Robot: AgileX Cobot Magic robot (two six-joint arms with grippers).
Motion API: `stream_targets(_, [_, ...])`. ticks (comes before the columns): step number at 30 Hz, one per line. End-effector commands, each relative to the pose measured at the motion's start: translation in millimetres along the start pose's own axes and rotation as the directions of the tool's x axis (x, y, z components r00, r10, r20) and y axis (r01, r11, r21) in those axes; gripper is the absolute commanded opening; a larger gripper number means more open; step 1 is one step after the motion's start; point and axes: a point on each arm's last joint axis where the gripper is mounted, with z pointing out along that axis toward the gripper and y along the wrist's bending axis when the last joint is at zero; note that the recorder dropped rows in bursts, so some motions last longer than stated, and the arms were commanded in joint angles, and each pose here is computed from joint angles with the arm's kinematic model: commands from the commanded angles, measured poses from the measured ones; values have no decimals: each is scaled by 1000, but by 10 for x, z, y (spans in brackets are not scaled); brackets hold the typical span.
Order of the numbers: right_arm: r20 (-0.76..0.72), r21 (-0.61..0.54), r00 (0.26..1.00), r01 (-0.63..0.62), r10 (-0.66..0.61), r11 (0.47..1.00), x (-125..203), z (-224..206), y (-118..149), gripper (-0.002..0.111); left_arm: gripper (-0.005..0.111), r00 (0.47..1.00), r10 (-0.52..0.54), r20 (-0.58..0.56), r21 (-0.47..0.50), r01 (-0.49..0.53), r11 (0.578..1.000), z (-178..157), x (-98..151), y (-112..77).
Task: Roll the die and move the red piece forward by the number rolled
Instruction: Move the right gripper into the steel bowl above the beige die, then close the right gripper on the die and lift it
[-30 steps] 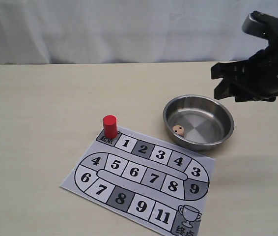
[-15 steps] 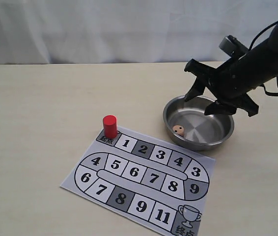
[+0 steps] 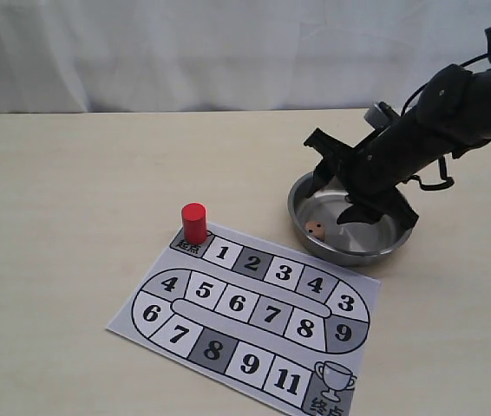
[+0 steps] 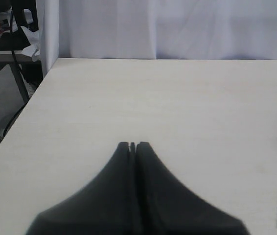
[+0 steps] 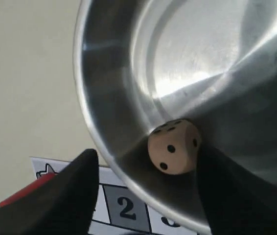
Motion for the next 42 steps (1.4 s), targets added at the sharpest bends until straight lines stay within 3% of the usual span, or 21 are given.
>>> stream_targets(1, [20,-3,999,-28,28,1000,-31,58,8,56,0,1000,-6,11,1,6,1000,1,-5,-1])
stream_targets(39, [-24,77,998,-59,61,995,8,450,-125,55,0,1000,-6,11,1,6,1000,1,-5,-1])
stream_targets(42, [-24,77,998,-59,61,995,8,450,-125,51,0,1000,-6,11,1,6,1000,1,-5,-1])
